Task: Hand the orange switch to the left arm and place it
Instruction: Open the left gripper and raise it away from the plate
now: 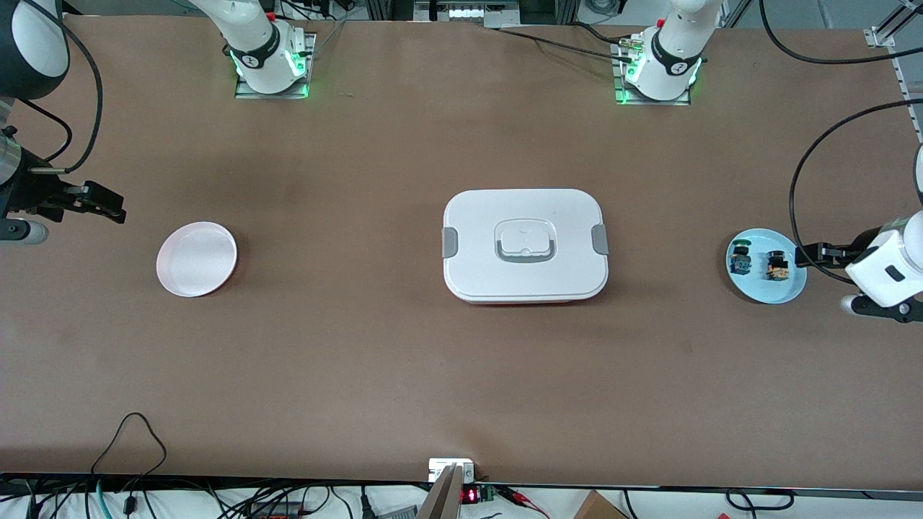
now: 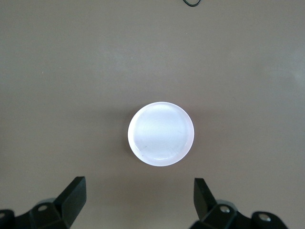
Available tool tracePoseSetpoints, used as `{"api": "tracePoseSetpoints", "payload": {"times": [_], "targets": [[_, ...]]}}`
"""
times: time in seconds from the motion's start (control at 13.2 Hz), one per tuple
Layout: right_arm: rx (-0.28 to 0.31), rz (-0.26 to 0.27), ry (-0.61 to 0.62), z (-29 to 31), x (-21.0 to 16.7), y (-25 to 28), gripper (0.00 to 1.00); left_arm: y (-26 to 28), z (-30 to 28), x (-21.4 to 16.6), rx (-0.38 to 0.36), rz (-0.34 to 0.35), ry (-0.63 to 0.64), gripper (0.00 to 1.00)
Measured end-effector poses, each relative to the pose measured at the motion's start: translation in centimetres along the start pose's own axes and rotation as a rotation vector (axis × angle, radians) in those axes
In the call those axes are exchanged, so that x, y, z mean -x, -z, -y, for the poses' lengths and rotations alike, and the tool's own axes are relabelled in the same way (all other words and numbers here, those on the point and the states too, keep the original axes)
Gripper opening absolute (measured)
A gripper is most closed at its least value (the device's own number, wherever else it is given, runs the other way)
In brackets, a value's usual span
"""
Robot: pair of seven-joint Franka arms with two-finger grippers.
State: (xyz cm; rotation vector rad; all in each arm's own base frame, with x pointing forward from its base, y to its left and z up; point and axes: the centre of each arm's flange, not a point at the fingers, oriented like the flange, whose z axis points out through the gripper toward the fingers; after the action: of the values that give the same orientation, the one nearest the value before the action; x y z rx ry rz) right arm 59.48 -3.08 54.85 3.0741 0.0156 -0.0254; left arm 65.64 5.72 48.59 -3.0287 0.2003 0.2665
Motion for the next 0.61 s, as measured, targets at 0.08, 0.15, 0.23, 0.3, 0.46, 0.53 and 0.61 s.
{"api": "tracePoseSetpoints", "payload": {"times": [0.08,0.15,0.23,0.3,0.46,0.53,0.61], "targets": [[0.0,0.001,-0.001,-0.1,0.0,-0.1,1.0,1.6,-1.4,0.3,0.02,-0.021,-0.019,1.0],[0.0,0.001,0.001,-0.1,0.0,-0.1,1.0,3.2,-3.2,0.7,0.016,-0.033,-0.036,1.0],[0.0,0.0,0.004,-0.1,0.0,0.0,1.0,4.7,-5.2,1.2,0.006,-0.042,-0.052,1.0],[0.0,-0.004,0.004,0.0,0.0,0.2,1.0,6.0,-7.0,1.7,0.003,-0.05,-0.057,1.0],[0.001,-0.017,0.001,-0.1,-0.1,0.8,1.0,8.5,-8.4,3.3,0.013,-0.063,-0.025,1.0],[0.001,-0.024,-0.009,-0.1,-0.1,1.2,1.0,9.4,-7.8,4.2,0.024,-0.069,-0.016,1.0],[0.001,-0.032,-0.021,-0.1,-0.1,1.6,1.0,10.0,-6.6,5.2,0.046,-0.071,-0.006,1.0]]}}
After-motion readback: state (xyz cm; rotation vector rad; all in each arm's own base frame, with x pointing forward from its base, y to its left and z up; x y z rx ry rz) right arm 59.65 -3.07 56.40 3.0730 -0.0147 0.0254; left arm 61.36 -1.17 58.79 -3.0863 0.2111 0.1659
